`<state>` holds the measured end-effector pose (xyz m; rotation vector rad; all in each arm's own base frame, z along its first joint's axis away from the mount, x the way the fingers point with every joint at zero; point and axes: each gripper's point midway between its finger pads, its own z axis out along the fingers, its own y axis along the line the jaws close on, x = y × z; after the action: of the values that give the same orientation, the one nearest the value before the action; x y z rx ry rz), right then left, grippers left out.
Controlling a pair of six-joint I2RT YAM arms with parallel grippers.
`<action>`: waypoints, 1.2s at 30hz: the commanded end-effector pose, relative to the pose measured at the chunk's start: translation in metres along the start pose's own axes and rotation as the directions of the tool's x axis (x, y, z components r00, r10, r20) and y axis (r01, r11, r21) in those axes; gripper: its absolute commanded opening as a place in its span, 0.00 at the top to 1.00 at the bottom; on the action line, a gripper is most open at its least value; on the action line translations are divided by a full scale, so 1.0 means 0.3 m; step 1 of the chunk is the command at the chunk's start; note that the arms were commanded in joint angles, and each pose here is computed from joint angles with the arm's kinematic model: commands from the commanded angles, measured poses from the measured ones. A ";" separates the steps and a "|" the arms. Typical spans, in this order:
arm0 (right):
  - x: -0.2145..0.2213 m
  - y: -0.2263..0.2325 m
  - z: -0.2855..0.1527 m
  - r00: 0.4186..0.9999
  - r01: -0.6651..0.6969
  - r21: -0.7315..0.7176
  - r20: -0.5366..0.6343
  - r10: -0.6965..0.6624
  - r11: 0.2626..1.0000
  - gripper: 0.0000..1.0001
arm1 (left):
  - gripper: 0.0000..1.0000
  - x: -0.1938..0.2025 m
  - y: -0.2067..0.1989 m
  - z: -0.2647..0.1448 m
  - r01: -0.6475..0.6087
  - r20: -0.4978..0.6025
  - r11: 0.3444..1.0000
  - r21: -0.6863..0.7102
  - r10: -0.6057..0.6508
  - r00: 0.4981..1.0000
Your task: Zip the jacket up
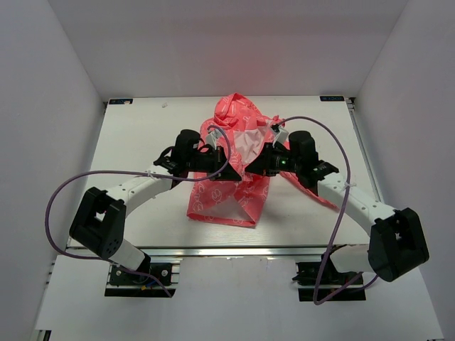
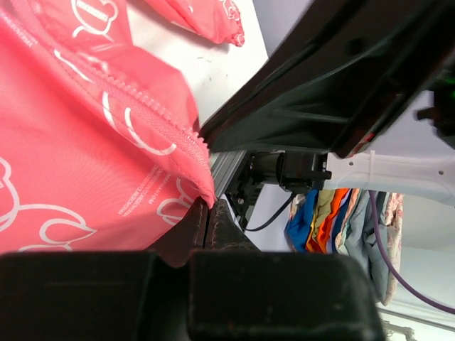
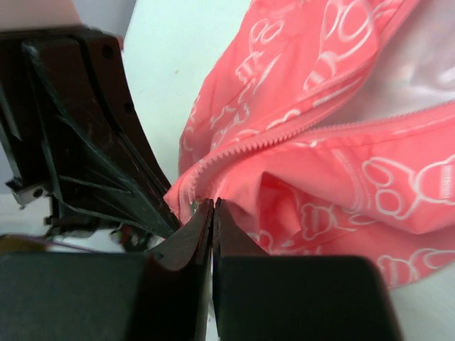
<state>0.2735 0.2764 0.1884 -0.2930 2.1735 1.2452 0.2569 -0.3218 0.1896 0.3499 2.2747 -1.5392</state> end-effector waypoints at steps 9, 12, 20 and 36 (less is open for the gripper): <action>-0.184 -0.013 -0.098 0.847 0.503 0.268 0.036 -0.531 0.821 1.00 | 1.00 0.054 0.010 -0.032 0.015 -0.096 0.998 -0.065 -0.022 0.995; -0.242 -0.015 -0.092 0.787 0.542 0.378 0.084 -0.611 0.750 1.00 | 1.00 0.066 0.003 -0.033 0.009 -0.136 0.999 -0.051 -0.016 0.991; -0.458 -0.049 -0.064 0.679 0.512 0.606 0.148 -0.719 0.608 1.00 | 1.00 0.175 0.044 -0.061 0.086 -0.233 0.992 -0.092 -0.105 0.967; -0.568 -0.164 0.079 0.735 0.435 0.588 0.206 -0.646 0.682 1.00 | 1.00 0.362 0.067 -0.172 0.128 -0.342 0.978 -0.167 -0.179 0.923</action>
<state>0.3503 0.2980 0.1702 -0.6840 1.9957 0.5372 0.2312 -0.2884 0.1478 0.4212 2.5126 -1.3495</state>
